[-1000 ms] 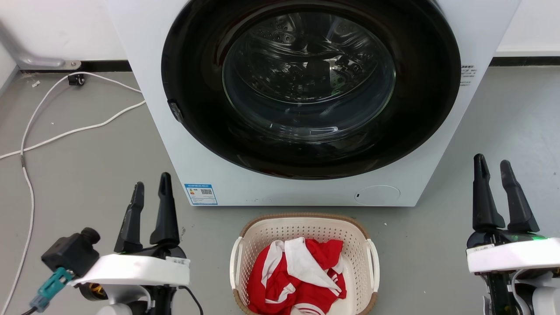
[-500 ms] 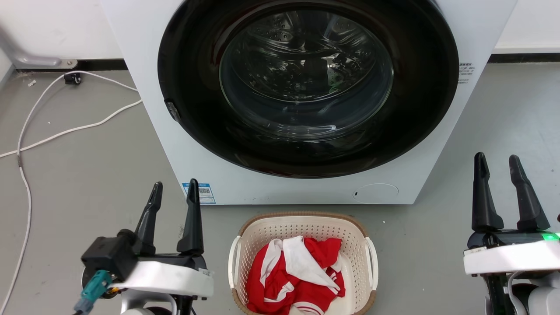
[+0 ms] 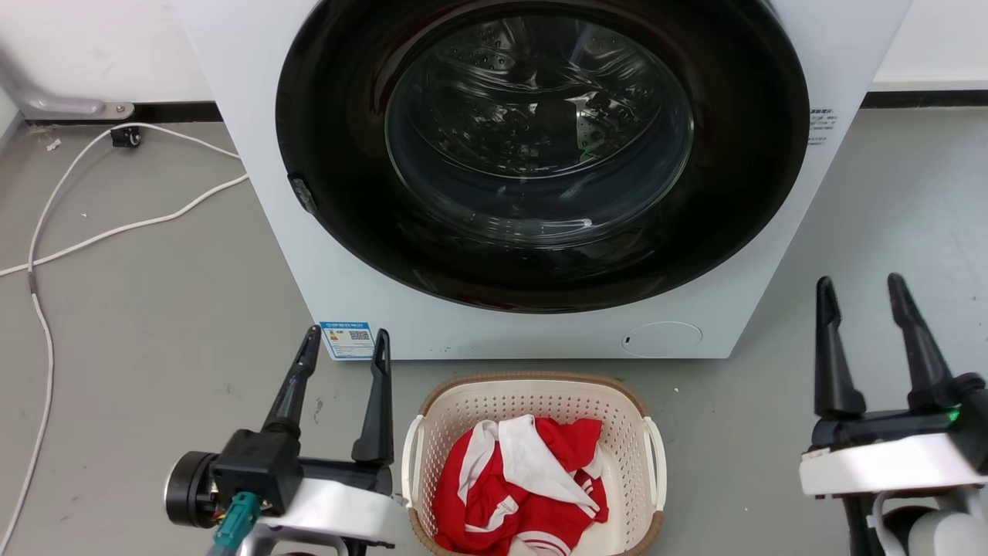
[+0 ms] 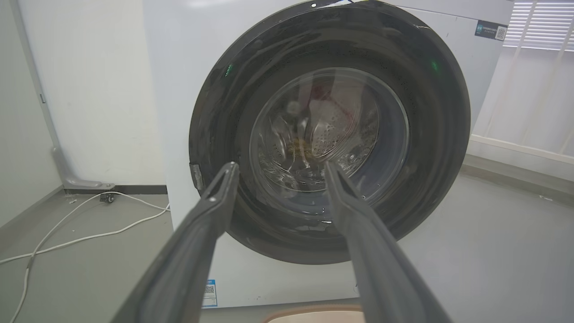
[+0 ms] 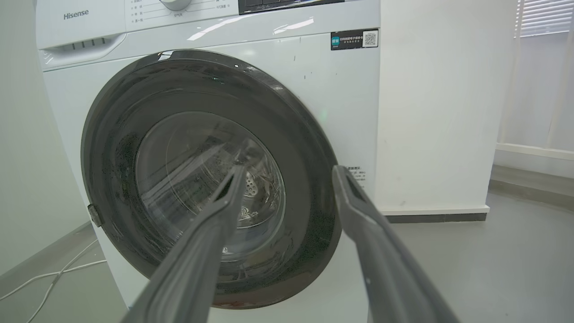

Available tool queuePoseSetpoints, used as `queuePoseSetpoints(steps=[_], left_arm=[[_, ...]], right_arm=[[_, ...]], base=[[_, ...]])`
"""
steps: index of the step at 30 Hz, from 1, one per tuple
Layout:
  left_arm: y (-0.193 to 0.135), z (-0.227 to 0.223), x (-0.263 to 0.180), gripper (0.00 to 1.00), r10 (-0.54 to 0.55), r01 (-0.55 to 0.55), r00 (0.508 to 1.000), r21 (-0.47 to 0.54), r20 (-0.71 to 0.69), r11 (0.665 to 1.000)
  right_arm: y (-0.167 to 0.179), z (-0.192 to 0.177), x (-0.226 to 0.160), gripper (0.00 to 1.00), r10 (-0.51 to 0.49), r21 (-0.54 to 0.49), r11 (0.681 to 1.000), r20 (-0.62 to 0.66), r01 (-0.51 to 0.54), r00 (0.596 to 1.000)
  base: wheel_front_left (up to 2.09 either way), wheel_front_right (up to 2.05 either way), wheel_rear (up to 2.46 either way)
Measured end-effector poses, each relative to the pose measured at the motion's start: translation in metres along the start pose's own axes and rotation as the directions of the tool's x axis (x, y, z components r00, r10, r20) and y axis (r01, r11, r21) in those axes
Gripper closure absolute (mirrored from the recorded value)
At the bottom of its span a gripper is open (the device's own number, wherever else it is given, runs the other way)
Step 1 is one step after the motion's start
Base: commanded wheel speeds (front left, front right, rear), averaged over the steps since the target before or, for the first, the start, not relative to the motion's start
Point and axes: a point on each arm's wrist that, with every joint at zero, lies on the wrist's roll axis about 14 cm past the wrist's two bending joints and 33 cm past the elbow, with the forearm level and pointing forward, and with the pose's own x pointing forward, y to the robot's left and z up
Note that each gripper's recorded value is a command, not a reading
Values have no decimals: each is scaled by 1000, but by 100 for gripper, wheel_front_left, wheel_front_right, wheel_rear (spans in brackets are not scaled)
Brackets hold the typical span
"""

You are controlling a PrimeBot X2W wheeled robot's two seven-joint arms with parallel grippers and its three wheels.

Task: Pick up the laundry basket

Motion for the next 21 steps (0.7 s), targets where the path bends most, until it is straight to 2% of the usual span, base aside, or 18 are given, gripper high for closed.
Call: queuePoseSetpoints(steps=[7,12,16,21], left_arm=[[-16,-12,-5,0,-79,79,996,22,-31,997],[-17,-8,-3,0,-73,73,997,19,-7,997],[-16,-5,-3,0,-66,66,998,-27,11,997],[-8,-16,-10,0,-54,53,998,-94,-12,994]], right_arm=[[11,-9,-4,0,44,-111,993,-30,-47,999],[18,-7,-3,0,73,-164,983,-24,-76,997],[17,-8,-4,0,68,-147,987,-19,-70,997],[15,-32,-16,0,49,-46,998,-88,-53,995]], base=[[0,0,0],[0,0,0],[0,0,0],[0,0,0]])
